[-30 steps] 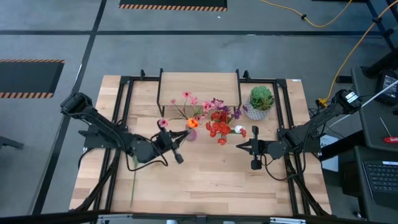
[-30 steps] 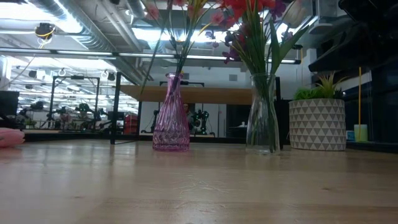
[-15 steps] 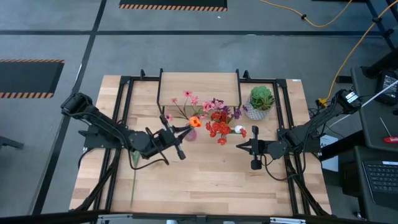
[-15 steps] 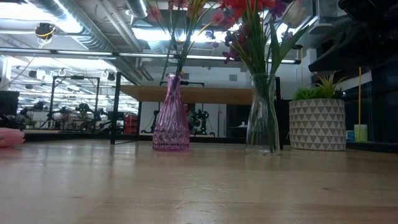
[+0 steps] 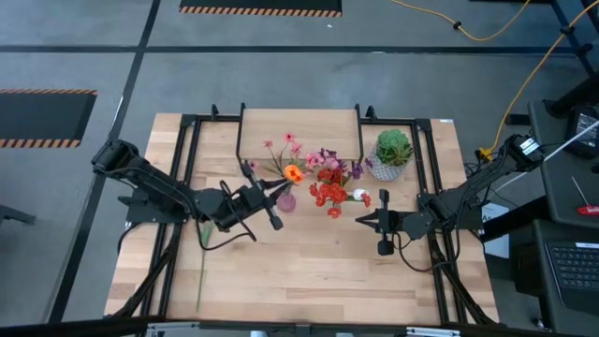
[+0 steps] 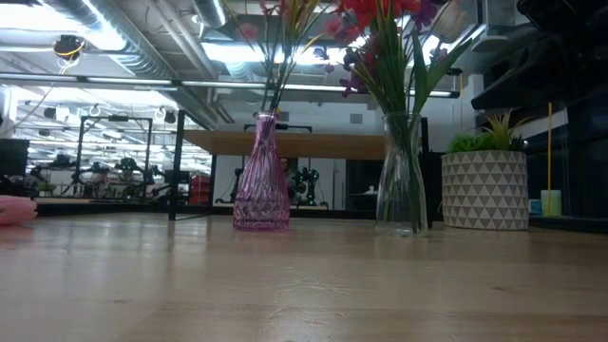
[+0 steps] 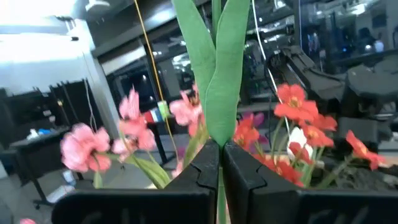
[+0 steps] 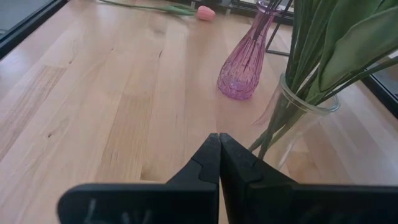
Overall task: Pick and place flowers into a vace then onto a shelf
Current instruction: Put the orange flower into the purple vase
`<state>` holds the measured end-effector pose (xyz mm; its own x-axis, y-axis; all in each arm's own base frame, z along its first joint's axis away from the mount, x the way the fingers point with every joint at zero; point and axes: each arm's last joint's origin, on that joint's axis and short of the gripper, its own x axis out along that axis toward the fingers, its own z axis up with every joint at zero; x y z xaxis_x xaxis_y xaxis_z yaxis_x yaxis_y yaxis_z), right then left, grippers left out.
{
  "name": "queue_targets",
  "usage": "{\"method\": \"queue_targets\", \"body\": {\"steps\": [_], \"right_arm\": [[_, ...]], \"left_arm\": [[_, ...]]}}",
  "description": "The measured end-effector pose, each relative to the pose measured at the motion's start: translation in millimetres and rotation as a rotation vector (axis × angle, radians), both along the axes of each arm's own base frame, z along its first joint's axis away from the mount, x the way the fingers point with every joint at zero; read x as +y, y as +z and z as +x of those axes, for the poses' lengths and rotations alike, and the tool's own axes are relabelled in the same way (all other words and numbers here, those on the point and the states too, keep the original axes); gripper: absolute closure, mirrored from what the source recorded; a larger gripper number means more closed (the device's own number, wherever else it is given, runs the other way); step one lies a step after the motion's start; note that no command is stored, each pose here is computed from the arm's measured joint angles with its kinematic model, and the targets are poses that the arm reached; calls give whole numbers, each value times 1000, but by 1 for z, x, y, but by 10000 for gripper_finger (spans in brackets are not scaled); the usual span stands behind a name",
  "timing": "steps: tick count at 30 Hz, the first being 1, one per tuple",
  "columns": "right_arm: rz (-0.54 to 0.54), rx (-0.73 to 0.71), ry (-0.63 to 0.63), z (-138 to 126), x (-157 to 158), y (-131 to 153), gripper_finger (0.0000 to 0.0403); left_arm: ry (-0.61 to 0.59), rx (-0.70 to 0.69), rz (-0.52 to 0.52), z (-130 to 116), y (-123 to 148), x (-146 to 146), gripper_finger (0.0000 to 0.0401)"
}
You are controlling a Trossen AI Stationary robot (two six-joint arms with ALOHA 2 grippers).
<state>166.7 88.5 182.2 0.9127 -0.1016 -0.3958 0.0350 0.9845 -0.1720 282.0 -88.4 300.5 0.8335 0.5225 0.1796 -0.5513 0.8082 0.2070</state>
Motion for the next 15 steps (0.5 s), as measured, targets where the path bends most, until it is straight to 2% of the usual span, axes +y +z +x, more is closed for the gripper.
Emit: {"method": "queue_targets", "body": {"steps": [4,15], "right_arm": [[0,0,1,0,0,0,399],[0,1,0,0,0,0,399]], "left_arm": [[-20,0,33,0,2,-1,398],[-7,7,34,1,1,1,398]]}}
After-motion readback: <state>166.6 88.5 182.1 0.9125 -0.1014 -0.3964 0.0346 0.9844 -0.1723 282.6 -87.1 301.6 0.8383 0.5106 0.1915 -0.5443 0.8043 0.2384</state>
